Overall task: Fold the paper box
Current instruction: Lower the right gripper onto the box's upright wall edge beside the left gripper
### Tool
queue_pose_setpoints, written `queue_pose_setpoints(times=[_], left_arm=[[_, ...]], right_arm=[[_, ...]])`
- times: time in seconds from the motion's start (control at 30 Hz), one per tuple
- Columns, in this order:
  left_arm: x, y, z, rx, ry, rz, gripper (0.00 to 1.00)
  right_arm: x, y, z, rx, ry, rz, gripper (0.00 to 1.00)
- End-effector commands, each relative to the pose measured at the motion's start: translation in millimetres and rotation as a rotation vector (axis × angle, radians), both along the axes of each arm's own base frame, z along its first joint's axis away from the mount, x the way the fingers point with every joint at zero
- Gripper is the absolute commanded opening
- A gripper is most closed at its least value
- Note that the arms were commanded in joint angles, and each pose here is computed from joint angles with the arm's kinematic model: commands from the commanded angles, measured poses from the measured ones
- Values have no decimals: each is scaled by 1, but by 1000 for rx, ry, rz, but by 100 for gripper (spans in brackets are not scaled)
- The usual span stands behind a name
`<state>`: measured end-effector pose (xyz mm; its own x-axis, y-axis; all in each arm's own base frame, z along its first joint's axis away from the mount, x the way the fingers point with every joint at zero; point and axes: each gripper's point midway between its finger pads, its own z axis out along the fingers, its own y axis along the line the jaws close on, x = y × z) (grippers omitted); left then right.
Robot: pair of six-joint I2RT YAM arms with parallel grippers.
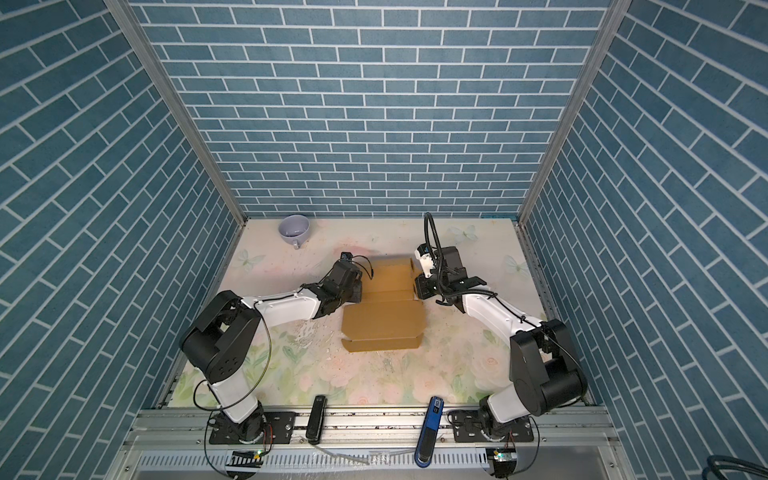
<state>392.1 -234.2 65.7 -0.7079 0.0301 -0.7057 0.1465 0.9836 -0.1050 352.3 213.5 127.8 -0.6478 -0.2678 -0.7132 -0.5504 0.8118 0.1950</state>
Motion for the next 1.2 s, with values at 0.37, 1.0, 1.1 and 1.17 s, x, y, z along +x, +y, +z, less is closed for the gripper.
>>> queue_pose_setpoints(times=[0.37, 1.0, 1.1, 1.17], left_arm=[[-9, -7, -6, -46, -55, 6, 13], [-26, 6, -25, -5, -97, -33, 13], [-29, 6, -26, -6, -94, -41, 13], [-29, 6, -27, -6, -94, -45, 13]], right_arm=[[-20, 10, -33, 13, 21, -26, 6], [-42, -6, -44, -5, -53, -73, 14], [-44, -7, -41, 4, -65, -75, 15], [-43, -7, -40, 5, -66, -75, 18]])
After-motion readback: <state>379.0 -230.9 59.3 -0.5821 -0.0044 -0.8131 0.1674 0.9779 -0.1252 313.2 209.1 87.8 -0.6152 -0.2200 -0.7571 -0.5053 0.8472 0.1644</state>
